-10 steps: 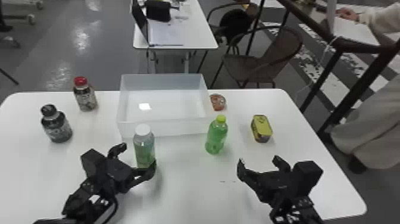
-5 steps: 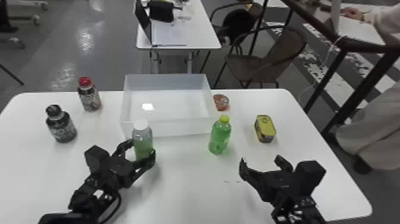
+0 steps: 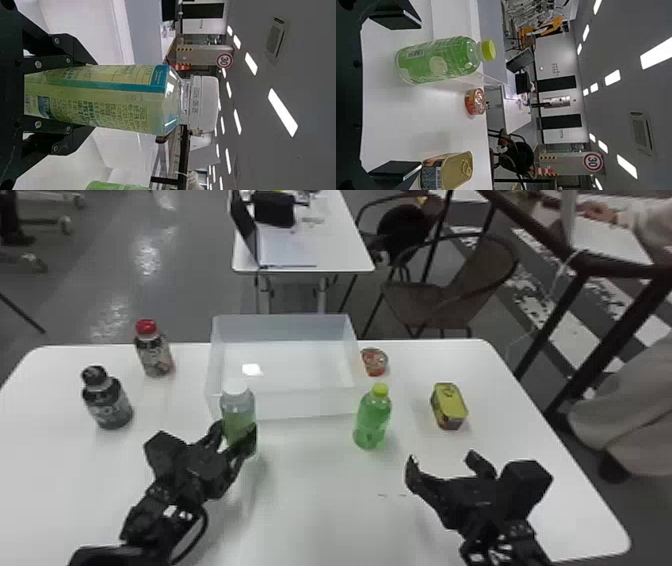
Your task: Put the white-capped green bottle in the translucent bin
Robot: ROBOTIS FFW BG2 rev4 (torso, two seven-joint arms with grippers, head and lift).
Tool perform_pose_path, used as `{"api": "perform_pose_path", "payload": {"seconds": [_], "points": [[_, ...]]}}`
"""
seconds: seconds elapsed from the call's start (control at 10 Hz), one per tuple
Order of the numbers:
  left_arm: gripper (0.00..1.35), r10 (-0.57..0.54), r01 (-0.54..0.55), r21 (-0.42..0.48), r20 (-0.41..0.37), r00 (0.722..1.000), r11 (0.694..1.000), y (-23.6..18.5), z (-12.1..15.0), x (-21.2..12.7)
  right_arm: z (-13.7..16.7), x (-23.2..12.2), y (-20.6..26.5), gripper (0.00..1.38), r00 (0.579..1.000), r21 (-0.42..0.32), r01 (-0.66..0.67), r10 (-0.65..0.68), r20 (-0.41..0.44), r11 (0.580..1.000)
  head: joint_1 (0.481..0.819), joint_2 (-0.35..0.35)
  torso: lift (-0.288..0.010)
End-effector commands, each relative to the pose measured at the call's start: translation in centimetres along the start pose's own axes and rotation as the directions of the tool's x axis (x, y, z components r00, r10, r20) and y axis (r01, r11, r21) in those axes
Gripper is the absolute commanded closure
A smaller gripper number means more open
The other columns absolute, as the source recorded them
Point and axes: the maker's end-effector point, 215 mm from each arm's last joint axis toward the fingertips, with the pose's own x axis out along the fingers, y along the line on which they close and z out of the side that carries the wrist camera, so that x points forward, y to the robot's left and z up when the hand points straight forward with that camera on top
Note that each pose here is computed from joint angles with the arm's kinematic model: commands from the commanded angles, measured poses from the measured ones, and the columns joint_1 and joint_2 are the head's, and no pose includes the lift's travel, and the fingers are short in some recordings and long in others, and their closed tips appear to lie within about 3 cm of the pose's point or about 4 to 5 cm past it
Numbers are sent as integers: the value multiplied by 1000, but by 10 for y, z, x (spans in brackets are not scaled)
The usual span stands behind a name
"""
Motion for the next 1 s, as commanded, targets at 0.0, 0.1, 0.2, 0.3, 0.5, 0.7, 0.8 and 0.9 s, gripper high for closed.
{"api": "perform_pose_path", "payload": {"seconds": [0.0,0.1,0.2,0.3,0.5,0.7,0.8,0.9], "points": [[831,58,-60,56,40,997,997,7,43,-4,0,0,0,61,1000,0,0,0,0,1000,695,-114,-90],[831,75,-83,119,72,995,989,13,81,-1,-1,-2,-1,61,1000,2,1,-1,-2,1000,695,-109,-90],[831,69,-80,135,83,994,988,13,107,8,-2,-3,0,61,1000,2,0,0,-4,1000,695,-100,-90],[829,31,-43,159,78,997,986,6,125,23,0,-2,-1,61,1000,2,1,-1,-1,1000,695,-100,-90],[829,-89,67,288,62,994,955,-13,157,57,4,5,0,61,1000,-4,-4,4,7,1000,695,-126,-90],[829,-189,164,369,32,981,915,-37,162,90,4,9,2,61,1000,-5,-13,13,8,1000,695,-149,-90],[829,-203,183,422,2,979,888,-31,154,99,2,11,4,61,1000,-5,-17,17,4,1000,695,-164,-90],[829,-205,197,462,-34,978,864,-24,144,109,-2,13,7,61,1000,-1,-22,22,-2,1000,695,-173,-90]]}}
